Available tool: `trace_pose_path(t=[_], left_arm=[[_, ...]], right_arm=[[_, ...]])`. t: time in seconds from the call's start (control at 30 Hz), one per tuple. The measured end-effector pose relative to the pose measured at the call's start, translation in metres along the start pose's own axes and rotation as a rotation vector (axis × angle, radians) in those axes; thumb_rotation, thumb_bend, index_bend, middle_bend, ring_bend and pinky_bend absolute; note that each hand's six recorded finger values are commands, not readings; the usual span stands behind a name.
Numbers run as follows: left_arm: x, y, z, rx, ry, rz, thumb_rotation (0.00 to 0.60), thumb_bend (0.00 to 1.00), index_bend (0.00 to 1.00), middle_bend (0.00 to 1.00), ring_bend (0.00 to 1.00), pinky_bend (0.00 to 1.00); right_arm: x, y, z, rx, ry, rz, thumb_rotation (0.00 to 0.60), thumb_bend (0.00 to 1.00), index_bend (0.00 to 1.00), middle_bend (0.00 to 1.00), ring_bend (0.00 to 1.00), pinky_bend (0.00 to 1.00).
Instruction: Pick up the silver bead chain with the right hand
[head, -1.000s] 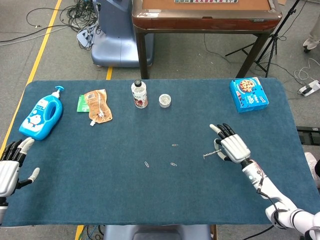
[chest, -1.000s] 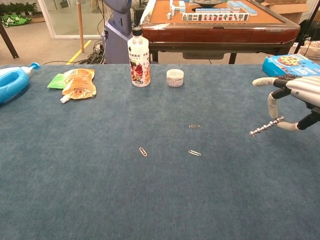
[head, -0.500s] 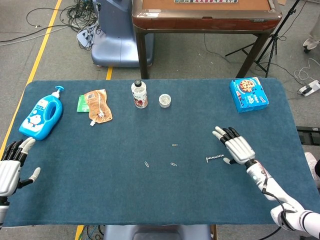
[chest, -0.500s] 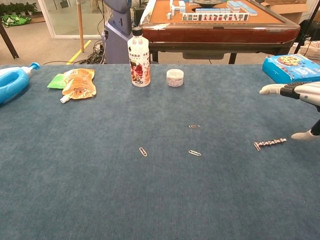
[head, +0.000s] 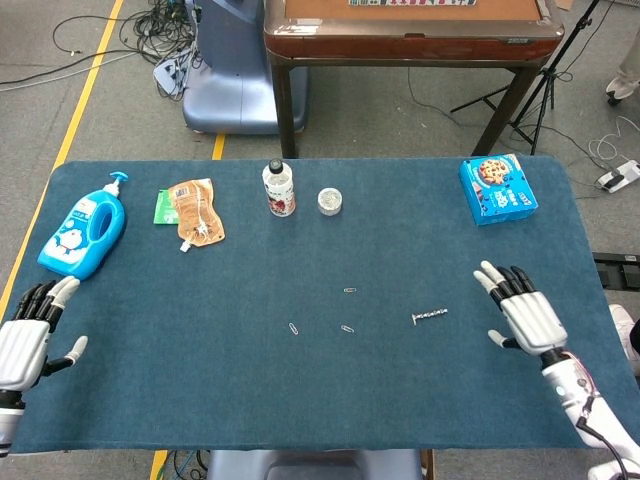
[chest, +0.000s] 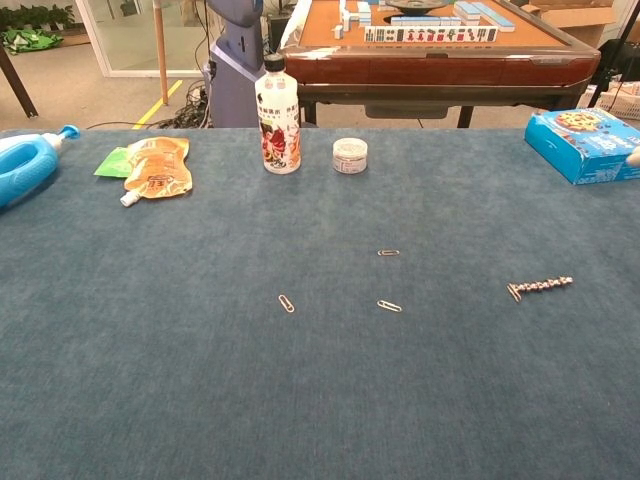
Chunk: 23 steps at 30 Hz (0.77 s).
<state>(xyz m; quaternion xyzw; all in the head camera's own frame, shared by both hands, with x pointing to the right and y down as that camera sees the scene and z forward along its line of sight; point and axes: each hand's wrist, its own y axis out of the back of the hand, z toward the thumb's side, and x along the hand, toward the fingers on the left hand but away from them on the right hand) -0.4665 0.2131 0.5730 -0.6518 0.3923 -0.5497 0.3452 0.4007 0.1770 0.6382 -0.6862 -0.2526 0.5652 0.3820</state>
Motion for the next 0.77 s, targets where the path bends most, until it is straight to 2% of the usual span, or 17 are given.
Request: trace_pose_path(t=[0.2,0.37,0.77], left_arm=[[0.009,-0.014,-0.002,-0.005,0.015,-0.076,0.6,0.36,0.0,0.0,0.0,0.0],[0.019,-0.022,0.003,-0.002,0.0,-0.112,0.6,0.36,0.0,0.0,0.0,0.0],[0.024,-0.034,0.012,0.023,-0.038,-0.144,0.6,0.36,0.0,0.0,0.0,0.0]], right_arm=[[0.04,0.014,-0.018,0.024,-0.098,-0.119,0.6,0.2,0.0,0.0,0.0,0.0],[0.063,0.024,-0.023,0.064,-0.142,-0.195,0.6,0.21,0.0,0.0,0.0,0.0],[0.064,0.021,-0.026,0.043,-0.151,-0.167,0.6,0.21,0.0,0.0,0.0,0.0]])
